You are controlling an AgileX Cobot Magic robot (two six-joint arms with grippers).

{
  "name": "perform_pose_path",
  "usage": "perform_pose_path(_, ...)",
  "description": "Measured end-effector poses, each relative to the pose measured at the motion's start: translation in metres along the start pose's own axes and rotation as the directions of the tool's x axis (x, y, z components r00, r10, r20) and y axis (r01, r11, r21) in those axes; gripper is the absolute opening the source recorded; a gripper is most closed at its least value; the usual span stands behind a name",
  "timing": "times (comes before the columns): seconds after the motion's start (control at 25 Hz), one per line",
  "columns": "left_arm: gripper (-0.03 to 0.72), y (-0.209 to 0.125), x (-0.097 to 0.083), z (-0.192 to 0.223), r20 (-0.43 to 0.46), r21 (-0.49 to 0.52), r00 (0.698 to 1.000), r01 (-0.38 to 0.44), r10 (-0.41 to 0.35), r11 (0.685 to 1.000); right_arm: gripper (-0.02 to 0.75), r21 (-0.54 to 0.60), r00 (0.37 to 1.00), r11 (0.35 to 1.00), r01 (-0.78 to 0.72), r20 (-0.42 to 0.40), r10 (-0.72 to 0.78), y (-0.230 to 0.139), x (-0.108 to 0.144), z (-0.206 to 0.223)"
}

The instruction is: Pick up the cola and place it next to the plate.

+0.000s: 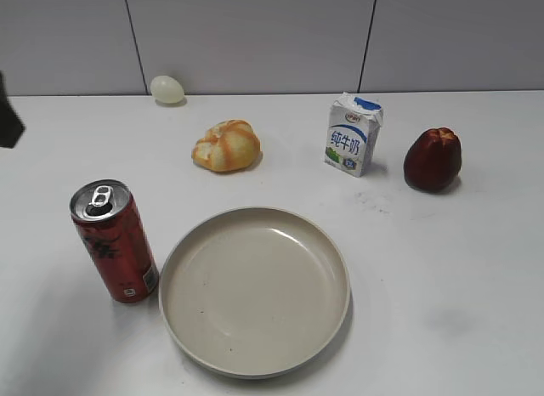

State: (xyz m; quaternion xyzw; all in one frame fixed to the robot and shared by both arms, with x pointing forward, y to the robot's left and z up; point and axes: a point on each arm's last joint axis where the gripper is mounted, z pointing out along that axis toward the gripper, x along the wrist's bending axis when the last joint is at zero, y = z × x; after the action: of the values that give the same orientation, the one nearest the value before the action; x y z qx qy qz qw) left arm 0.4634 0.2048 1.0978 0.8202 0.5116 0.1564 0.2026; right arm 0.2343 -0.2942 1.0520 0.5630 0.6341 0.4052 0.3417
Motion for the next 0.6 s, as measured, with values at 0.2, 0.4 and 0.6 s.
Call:
perform_pose_path(0.2, 0.620, -0.019, 0.059, -0.007, -0.088, 0.092, 0.988, 0.137, -0.129, 0.986, 0.594, 0.000, 1.000, 1.000, 0.000, 0.000, 0.000, 0.000, 0.000, 0.000)
perform_pose_path(0.4, 0.600, -0.032, 0.081, -0.017, -0.103, 0.083, 0.963, 0.257, -0.248, 0.963, 0.594, 0.000, 1.000, 1.000, 0.000, 0.000, 0.000, 0.000, 0.000, 0.000)
perform_pose_path(0.6, 0.594, -0.054, 0.066, -0.038, -0.092, 0.026, 0.962, 0.259, -0.256, 0.966, 0.594, 0.000, 1.000, 1.000, 0.000, -0.001, 0.000, 0.000, 0.000, 0.000)
